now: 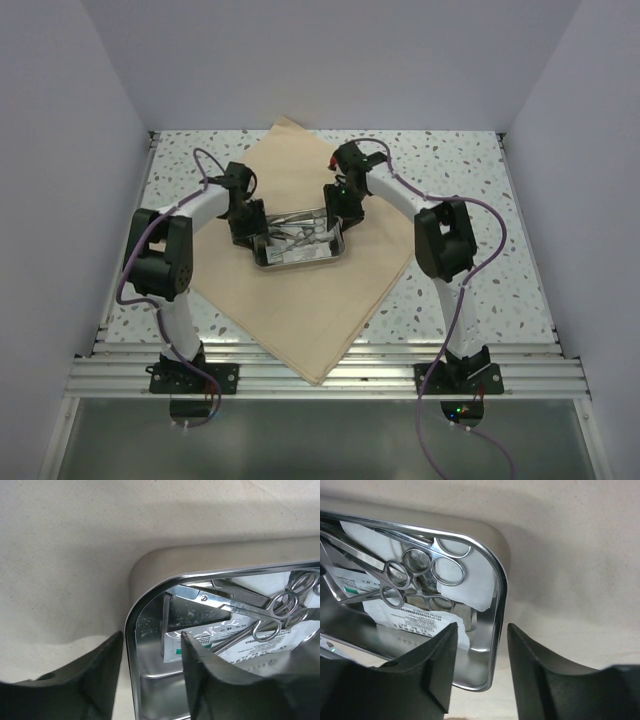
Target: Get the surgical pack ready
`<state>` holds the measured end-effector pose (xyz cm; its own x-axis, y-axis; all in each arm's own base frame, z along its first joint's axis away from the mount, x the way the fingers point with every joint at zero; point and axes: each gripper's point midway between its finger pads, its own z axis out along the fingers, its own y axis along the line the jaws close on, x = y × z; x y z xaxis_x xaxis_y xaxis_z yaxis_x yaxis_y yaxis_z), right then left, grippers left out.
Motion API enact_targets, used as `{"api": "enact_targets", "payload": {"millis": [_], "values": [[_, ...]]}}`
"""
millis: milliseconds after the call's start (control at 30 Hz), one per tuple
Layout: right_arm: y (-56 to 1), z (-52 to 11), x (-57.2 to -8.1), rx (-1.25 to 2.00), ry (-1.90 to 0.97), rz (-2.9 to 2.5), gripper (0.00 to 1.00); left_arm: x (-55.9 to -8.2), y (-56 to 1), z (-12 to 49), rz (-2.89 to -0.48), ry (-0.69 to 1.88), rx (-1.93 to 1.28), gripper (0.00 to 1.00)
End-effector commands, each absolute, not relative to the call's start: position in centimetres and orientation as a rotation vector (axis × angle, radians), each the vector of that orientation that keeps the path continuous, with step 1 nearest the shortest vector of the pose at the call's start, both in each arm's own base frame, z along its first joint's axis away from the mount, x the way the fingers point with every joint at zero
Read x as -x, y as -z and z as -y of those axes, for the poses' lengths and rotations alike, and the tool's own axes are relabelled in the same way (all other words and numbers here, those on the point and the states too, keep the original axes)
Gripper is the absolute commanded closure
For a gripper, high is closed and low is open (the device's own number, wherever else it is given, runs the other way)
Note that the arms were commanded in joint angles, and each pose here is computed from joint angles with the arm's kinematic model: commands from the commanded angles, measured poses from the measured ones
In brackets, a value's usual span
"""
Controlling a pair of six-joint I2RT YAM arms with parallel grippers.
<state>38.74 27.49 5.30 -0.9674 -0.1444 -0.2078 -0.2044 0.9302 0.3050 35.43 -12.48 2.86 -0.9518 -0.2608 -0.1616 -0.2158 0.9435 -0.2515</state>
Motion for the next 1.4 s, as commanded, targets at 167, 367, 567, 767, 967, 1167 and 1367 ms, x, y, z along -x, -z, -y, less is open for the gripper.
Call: {"api": "enact_targets", "payload": {"millis": [167, 367, 567, 767, 967, 1167, 1367], "values": [[-6.8, -26.7, -40.9, 0.236, -0.462, -2.86, 0.37, -37.1, -6.2, 11.5, -2.767, 0.42, 0.337, 0.21], [-10.5, -24.4, -41.5, 0.265, -0.334, -2.824, 0.22, -37.2, -9.2, 10.8, -2.701, 0.432, 0.351, 0.21], [-14.8, -21.6, -36.4, 0.242, -0.292, -2.802, 0.13, -33.9, -13.6, 10.1, -2.595, 0.451, 0.371, 0.21], [-15.3, -22.2, -23.8, 0.298, -0.52, -2.892, 0.18, -31.3, -15.0, 9.7, -2.541, 0.464, 0.41, 0.23], [-12.1, -25.5, -12.2, 0.154, -0.96, -2.974, 0.2, -29.6, -13.8, 10.0, -2.547, 0.498, 0.437, 0.26], [-9.3, -27.7, -8.3, -0.107, -1.183, -2.955, 0.19, -29.1, -13.7, 9.9, -2.565, 0.489, 0.459, 0.27], [-6.1, -29.8, -5.0, -0.251, -1.145, -3.005, 0.18, -29.6, -14.5, 10.2, -2.552, 0.497, 0.444, 0.28]]}}
